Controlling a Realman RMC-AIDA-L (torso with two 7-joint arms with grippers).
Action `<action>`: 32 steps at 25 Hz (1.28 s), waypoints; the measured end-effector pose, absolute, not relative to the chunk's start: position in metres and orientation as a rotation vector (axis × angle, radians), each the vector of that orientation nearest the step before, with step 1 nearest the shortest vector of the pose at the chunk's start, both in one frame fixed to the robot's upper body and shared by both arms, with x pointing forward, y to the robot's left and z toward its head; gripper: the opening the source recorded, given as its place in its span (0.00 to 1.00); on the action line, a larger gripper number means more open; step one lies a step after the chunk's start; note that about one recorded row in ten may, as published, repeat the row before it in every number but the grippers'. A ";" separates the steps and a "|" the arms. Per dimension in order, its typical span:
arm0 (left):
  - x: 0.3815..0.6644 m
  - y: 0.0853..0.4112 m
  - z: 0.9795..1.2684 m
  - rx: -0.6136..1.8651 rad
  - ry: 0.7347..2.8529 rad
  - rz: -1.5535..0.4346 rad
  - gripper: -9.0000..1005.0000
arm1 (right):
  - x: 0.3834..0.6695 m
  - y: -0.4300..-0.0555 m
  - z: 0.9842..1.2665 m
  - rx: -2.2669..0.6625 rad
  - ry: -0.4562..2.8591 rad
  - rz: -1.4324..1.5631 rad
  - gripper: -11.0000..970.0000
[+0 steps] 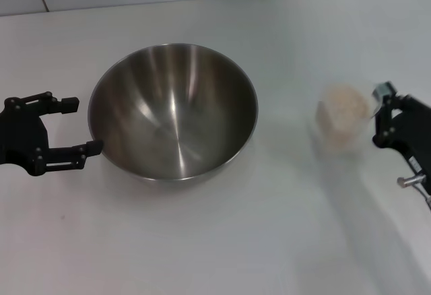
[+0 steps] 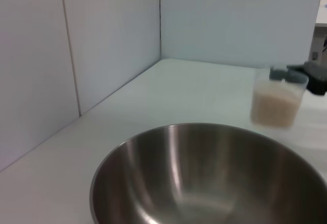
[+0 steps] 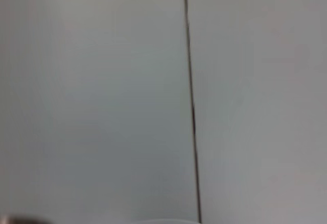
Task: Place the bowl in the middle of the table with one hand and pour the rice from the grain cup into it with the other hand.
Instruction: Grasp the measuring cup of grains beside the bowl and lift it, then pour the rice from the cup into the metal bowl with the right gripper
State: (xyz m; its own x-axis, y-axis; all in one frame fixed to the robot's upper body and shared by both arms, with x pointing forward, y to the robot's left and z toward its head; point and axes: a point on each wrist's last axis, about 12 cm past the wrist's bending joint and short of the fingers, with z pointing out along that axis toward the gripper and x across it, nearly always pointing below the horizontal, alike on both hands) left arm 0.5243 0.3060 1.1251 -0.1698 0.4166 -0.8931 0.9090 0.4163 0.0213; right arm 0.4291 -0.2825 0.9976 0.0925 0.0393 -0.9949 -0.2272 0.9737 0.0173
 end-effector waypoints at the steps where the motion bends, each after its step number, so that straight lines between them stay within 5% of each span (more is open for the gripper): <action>1: 0.525 0.306 1.125 1.153 1.766 -0.684 0.84 | 0.430 -0.283 1.002 -0.152 1.426 0.185 0.03; 9: 0.525 0.305 1.129 1.181 1.756 -0.687 0.84 | 0.475 -0.250 1.048 -0.303 1.107 0.073 0.03; 14: 0.525 0.304 1.131 1.194 1.747 -0.685 0.84 | 0.501 -0.193 1.060 -0.603 0.999 -0.136 0.03; 21: 0.525 0.302 1.133 1.210 1.739 -0.697 0.84 | 0.501 -0.144 1.054 -1.081 0.780 -0.591 0.03; 32: 0.525 0.299 1.133 1.242 1.751 -0.693 0.84 | 0.494 -0.132 1.047 -1.387 0.390 -0.994 0.03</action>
State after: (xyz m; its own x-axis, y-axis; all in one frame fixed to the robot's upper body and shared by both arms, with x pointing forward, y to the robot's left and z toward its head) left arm 0.5255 0.2994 1.1326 -0.1375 0.4601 -0.8772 0.9357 0.3508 0.0374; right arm 0.4937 -0.1319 1.0474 0.5615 -0.7667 0.3113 0.3505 -0.1205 -0.9288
